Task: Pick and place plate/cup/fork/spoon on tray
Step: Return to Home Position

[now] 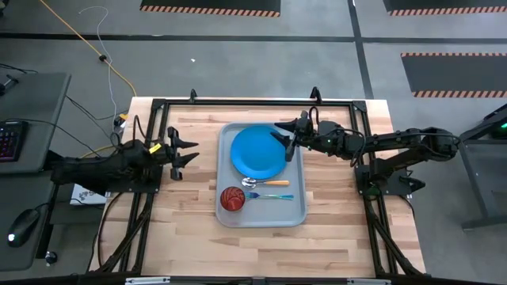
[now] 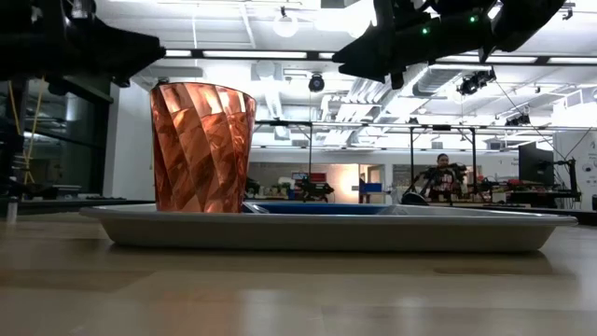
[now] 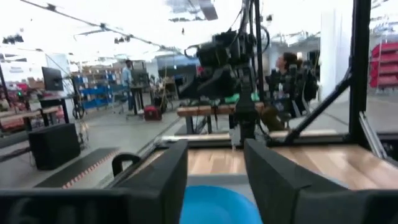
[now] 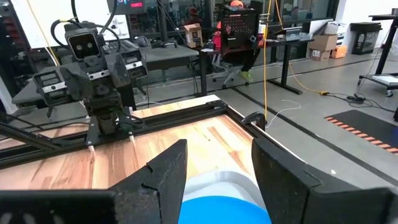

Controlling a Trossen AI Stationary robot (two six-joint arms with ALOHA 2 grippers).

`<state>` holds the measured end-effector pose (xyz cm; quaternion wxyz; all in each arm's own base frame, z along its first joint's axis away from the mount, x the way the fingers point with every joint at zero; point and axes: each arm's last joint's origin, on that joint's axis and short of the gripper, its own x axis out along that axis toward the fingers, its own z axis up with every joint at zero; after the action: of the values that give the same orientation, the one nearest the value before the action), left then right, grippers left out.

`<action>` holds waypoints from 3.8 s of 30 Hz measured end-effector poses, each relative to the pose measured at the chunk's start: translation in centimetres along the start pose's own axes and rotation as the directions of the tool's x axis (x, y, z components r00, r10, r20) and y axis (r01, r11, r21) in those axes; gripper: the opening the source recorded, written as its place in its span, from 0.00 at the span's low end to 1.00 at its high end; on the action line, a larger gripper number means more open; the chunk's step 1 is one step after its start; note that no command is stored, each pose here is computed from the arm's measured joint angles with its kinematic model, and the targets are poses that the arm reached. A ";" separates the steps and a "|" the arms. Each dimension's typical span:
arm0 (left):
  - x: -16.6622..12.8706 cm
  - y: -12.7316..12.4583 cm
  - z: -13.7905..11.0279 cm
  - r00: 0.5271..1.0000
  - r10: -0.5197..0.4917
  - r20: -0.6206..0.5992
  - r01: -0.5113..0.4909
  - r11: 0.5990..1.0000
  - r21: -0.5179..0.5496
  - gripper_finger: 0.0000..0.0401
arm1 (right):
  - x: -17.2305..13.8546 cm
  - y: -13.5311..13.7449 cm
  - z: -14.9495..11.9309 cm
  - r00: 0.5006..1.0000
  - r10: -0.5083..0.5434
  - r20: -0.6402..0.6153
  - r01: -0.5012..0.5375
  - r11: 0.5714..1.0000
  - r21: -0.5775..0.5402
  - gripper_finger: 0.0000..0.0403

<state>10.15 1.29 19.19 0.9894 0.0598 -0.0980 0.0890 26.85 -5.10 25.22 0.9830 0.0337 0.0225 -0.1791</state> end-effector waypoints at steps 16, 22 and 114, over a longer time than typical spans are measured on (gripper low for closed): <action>-0.1 -0.1 -1.3 0.991 -0.010 -0.135 0.014 1.000 0.027 0.00 | -1.2 -0.2 0.8 1.000 -0.001 -0.019 0.002 1.000 0.024 0.43; -0.2 -0.3 -2.0 0.985 -0.027 -0.172 0.032 0.999 0.025 0.00 | -2.1 -0.2 1.2 0.999 0.008 -0.048 -0.007 1.000 0.030 0.43; -0.2 -0.4 -2.0 0.982 -0.090 -0.166 0.089 0.996 -0.011 0.00 | -16.5 -3.2 -9.6 0.977 0.211 -0.011 -0.210 0.976 0.062 0.00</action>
<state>10.45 1.12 17.14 0.9972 0.0546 -0.0123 0.0488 9.95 -1.57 16.37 0.9947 0.0674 0.0217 -0.0743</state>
